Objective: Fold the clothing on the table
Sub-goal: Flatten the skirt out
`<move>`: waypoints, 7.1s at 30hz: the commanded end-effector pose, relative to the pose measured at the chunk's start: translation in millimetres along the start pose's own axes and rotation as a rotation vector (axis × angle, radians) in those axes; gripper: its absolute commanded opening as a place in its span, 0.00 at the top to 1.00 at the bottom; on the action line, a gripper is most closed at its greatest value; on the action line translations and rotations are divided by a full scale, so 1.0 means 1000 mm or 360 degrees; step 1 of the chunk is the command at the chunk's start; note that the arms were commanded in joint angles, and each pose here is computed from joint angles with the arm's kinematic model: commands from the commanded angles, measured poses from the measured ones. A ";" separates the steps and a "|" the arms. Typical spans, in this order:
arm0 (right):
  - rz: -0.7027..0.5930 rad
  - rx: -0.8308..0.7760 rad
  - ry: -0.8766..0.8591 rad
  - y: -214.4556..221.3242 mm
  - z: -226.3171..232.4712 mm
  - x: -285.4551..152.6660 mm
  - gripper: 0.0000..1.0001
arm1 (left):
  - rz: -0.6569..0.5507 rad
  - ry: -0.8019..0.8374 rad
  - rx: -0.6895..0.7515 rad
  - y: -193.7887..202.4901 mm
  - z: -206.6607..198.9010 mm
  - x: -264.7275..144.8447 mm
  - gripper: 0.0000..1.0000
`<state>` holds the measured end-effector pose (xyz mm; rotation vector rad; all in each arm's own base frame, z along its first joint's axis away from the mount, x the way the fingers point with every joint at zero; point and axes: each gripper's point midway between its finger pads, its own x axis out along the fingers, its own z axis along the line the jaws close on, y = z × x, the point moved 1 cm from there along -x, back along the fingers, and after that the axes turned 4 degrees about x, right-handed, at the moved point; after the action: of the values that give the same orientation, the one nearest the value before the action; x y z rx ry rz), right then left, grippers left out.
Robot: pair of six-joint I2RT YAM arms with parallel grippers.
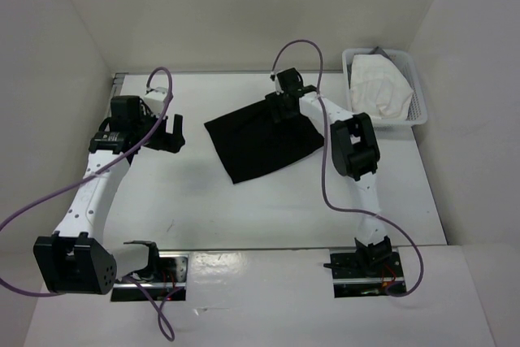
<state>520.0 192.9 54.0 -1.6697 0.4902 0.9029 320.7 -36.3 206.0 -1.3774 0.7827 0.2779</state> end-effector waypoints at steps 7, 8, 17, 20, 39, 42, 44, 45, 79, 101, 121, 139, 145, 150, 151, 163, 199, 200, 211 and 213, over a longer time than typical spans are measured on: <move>-0.0077 0.0253 -0.0147 -0.041 0.038 0.025 0.18 | 0.0019 -0.0029 -0.0017 0.000 0.006 0.006 0.00; 0.0009 0.0245 -0.0138 -0.025 0.040 0.037 0.18 | 0.0019 -0.0029 -0.0017 0.000 0.006 0.006 0.00; 0.0181 -0.0090 -0.0265 -0.007 0.105 0.064 0.18 | 0.0019 -0.0029 -0.0017 0.000 0.006 0.006 0.00; 0.0239 -0.0241 -0.0219 0.004 0.128 0.060 0.21 | 0.0019 -0.0029 -0.0017 0.000 0.006 0.006 0.00; 0.0284 -0.0778 -0.0625 0.018 0.236 -0.035 0.17 | -0.0036 -0.0042 -0.0002 -0.005 0.004 -0.005 0.00; 0.0283 -0.0780 -0.0708 0.018 0.251 -0.059 0.17 | -0.0066 -0.0048 0.0006 -0.009 0.004 -0.008 0.00; 0.0306 -0.0792 -0.0774 0.022 0.264 -0.078 0.17 | -0.0082 -0.0052 0.0011 -0.011 0.004 -0.010 0.00; 0.0295 -0.0767 -0.0799 0.019 0.266 -0.084 0.17 | -0.0082 -0.0052 0.0011 -0.011 0.004 -0.010 0.00; -0.0051 0.0066 -0.0145 0.042 0.007 -0.172 0.21 | 0.0242 -0.0235 0.0345 -0.010 -0.107 0.163 0.24; -0.0034 0.0109 -0.0207 0.056 0.003 -0.162 0.21 | 0.0321 -0.0385 0.0267 -0.016 -0.077 0.216 0.46; -0.0032 0.0120 -0.0229 0.059 0.003 -0.162 0.21 | 0.0486 -0.0328 0.0293 0.013 -0.077 0.222 0.47; -0.0048 0.0117 -0.0220 0.059 -0.002 -0.163 0.21 | 0.0571 -0.0280 0.0314 0.032 -0.081 0.237 0.56; -0.0063 0.0117 -0.0221 0.057 -0.002 -0.166 0.21 | 0.0602 -0.0260 0.0302 0.038 -0.079 0.238 0.66; -0.0063 0.0117 -0.0221 0.057 -0.002 -0.166 0.21 | 0.0619 -0.0254 0.0289 0.040 -0.076 0.237 0.77; -0.0063 0.0117 -0.0221 0.057 -0.002 -0.166 0.21 | 0.0619 -0.0266 0.0264 0.040 -0.072 0.237 0.82; -0.0073 0.0116 -0.0289 0.045 0.007 -0.145 0.21 | 0.0551 -0.0277 0.0243 0.019 -0.068 0.218 1.00; -0.0146 0.0136 -0.0810 0.028 0.030 -0.087 0.25 | -0.0020 0.0077 0.0458 -0.153 -0.115 0.040 1.00; -0.0147 0.0136 -0.0824 0.028 0.031 -0.088 0.25 | -0.0022 0.0094 0.0458 -0.153 -0.117 0.040 0.99; -0.0235 0.0202 -0.0758 0.019 -0.003 -0.107 0.25 | -0.0139 0.0149 0.0613 -0.203 -0.170 0.013 0.99; -0.0260 0.0257 -0.0701 0.019 -0.027 -0.111 0.24 | -0.0113 0.0245 0.0711 -0.197 -0.188 0.013 0.97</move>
<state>429.2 174.7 86.0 -1.2564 0.2028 1.1772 402.5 -245.6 341.4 -1.0728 0.8297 -0.0017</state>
